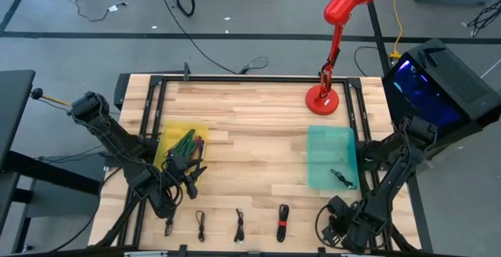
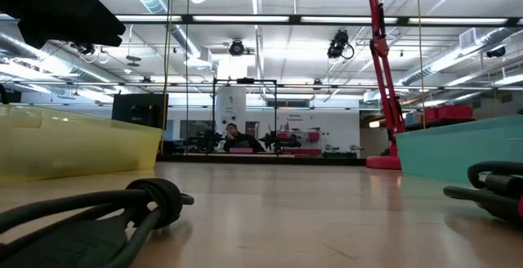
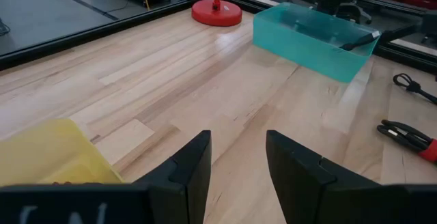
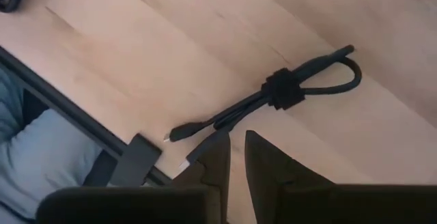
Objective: Pick & Place USB Port
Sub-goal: Put the black charger cable into the green bin
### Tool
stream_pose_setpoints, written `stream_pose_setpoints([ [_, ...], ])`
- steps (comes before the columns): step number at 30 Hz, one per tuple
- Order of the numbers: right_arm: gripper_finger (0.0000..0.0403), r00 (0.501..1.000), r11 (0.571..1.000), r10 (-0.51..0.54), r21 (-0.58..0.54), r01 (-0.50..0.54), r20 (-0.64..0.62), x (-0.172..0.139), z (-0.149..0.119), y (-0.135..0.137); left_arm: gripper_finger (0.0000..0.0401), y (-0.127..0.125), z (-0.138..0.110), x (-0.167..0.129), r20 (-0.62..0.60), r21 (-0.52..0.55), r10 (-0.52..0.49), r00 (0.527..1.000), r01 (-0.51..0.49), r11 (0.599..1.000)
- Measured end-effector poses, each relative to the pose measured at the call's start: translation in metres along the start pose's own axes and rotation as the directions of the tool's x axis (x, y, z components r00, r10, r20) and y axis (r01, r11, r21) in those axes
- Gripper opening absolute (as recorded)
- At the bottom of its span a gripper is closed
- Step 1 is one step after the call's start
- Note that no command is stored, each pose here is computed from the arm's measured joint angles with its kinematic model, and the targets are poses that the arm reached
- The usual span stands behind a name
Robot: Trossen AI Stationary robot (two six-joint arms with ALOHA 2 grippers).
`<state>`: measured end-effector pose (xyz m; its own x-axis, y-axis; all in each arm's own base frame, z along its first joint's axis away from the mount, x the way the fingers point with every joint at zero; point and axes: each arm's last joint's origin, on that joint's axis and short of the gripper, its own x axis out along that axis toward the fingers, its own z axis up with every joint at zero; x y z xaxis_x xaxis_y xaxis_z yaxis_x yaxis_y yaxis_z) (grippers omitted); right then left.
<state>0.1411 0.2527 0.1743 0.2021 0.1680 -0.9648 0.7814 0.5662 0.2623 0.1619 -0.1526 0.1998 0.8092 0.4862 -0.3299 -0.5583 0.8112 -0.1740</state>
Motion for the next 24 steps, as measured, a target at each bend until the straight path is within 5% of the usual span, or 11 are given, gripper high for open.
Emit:
stream_pose_setpoints([
  [24, 0.0081, 0.995, 0.988, 0.074, 0.131, -0.082, 0.061, 0.002, -0.013, -0.001, 0.0147, -0.003, 0.000, 0.000, -0.017, 0.027, -0.017, 1.000, 0.017, 0.999],
])
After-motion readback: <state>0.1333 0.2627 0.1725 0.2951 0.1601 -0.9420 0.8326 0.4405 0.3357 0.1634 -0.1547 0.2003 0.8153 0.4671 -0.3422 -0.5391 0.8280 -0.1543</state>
